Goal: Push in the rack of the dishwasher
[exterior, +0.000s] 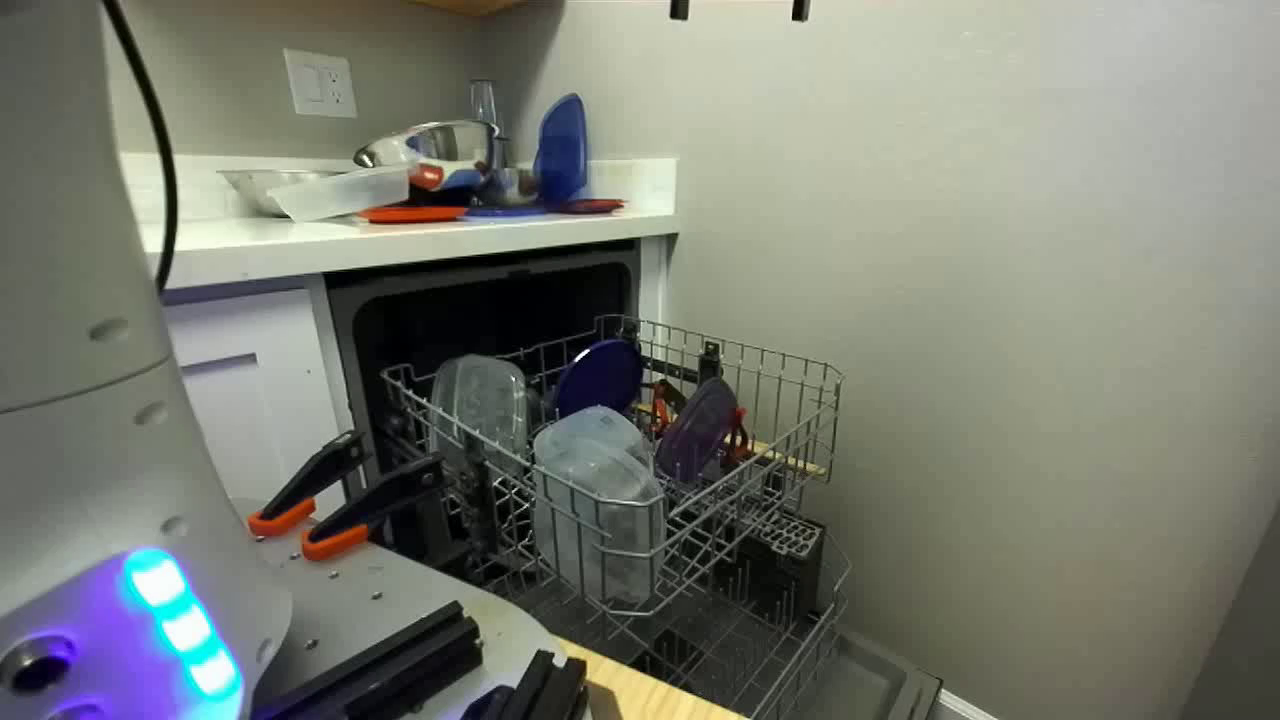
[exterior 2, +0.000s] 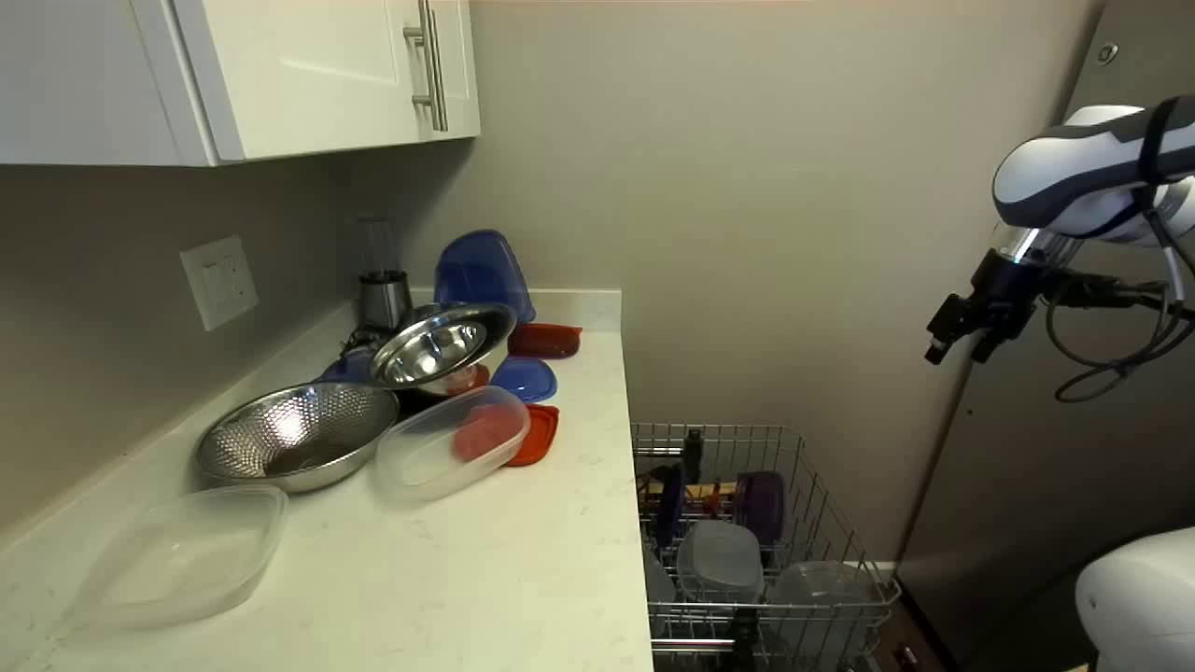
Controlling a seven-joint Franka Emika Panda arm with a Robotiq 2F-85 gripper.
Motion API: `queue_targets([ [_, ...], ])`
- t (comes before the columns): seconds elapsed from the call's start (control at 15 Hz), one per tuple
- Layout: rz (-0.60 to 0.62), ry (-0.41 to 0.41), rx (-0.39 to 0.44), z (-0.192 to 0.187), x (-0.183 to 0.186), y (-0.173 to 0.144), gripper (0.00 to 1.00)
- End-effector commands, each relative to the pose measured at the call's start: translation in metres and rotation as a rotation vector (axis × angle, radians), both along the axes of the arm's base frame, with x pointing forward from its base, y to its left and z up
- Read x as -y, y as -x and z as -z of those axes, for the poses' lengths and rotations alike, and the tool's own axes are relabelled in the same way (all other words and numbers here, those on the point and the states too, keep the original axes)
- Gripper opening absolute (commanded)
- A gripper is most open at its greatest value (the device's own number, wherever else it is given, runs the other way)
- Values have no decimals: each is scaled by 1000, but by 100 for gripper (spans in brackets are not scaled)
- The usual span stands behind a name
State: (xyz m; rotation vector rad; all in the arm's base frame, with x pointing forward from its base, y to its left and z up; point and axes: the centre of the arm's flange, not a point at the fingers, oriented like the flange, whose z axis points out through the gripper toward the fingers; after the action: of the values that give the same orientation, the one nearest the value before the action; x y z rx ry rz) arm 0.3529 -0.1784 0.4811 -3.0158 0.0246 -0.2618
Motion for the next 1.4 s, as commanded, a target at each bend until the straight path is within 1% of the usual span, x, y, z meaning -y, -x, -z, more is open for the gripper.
queue_targets([
  [0.0, 0, 0, 0, 0, 0, 0, 100],
  [0.67, 0, 0, 0, 0, 0, 0, 100],
  [0.8, 15, 20, 15, 14, -4, -11, 100],
  [0.87, 12, 19, 31, 23, -7, -19, 100],
  [1.07, 38, 52, 76, 52, -13, -43, 100],
  [1.33, 68, 50, 78, 95, -11, -75, 100],
])
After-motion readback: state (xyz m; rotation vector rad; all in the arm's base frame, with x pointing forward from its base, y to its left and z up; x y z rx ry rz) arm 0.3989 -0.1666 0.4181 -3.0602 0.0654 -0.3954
